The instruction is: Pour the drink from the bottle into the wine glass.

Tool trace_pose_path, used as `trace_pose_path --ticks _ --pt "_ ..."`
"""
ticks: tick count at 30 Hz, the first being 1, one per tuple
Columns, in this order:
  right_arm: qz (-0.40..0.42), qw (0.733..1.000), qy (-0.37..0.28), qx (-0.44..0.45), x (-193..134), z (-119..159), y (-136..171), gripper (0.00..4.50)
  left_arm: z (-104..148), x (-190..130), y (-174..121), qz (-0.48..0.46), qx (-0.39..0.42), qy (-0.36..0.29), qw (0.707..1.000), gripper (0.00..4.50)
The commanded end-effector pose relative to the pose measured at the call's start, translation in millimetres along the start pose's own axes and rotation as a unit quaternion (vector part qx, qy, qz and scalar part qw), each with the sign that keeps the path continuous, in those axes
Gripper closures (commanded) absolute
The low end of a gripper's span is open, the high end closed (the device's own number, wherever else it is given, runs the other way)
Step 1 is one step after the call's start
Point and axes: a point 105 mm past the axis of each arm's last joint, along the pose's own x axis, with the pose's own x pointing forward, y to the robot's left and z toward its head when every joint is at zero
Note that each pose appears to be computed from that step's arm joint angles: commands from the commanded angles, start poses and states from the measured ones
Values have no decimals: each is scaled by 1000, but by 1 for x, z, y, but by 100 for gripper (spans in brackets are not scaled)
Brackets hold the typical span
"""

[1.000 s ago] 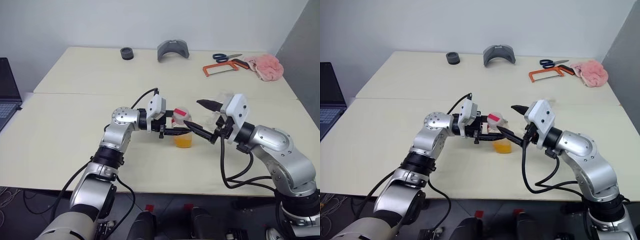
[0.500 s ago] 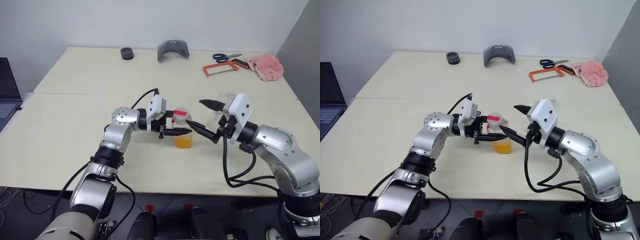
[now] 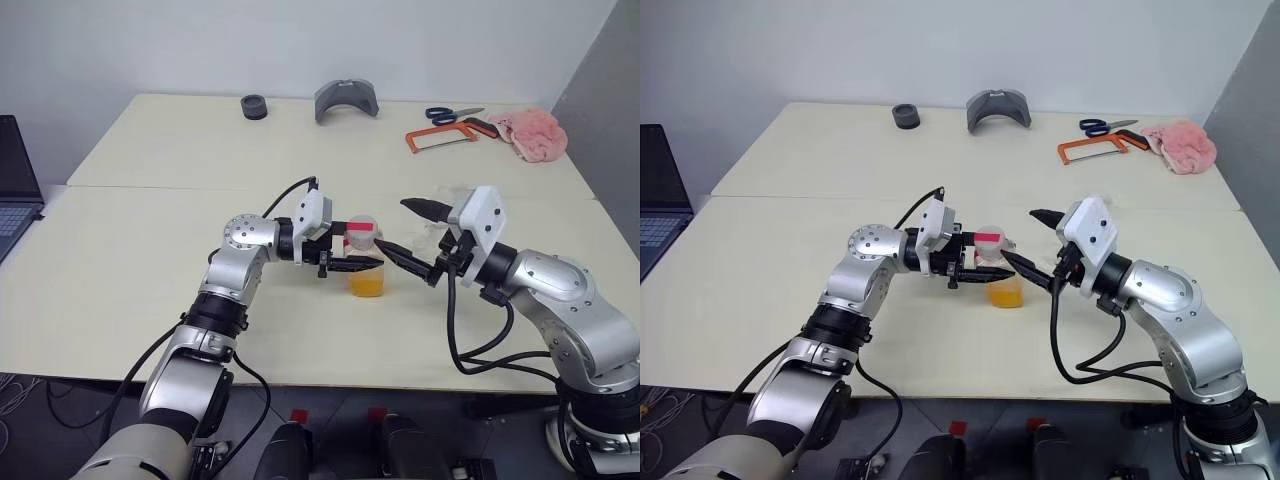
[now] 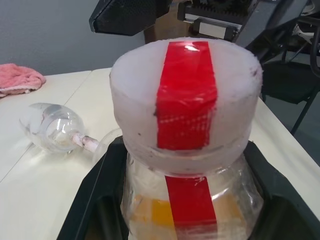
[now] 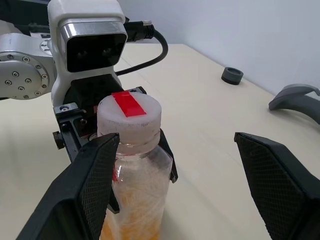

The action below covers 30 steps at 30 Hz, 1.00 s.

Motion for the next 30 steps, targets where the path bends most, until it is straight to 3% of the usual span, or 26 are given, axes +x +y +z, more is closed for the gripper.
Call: trace_pose_path --ticks 1,30 --pt "-4 1000 -14 -12 -4 8 -2 57 11 -1 1 -1 27 -10 1000 234" --pt "-15 1000 -10 -15 -3 5 -7 57 11 0 0 -4 28 -10 1000 234"
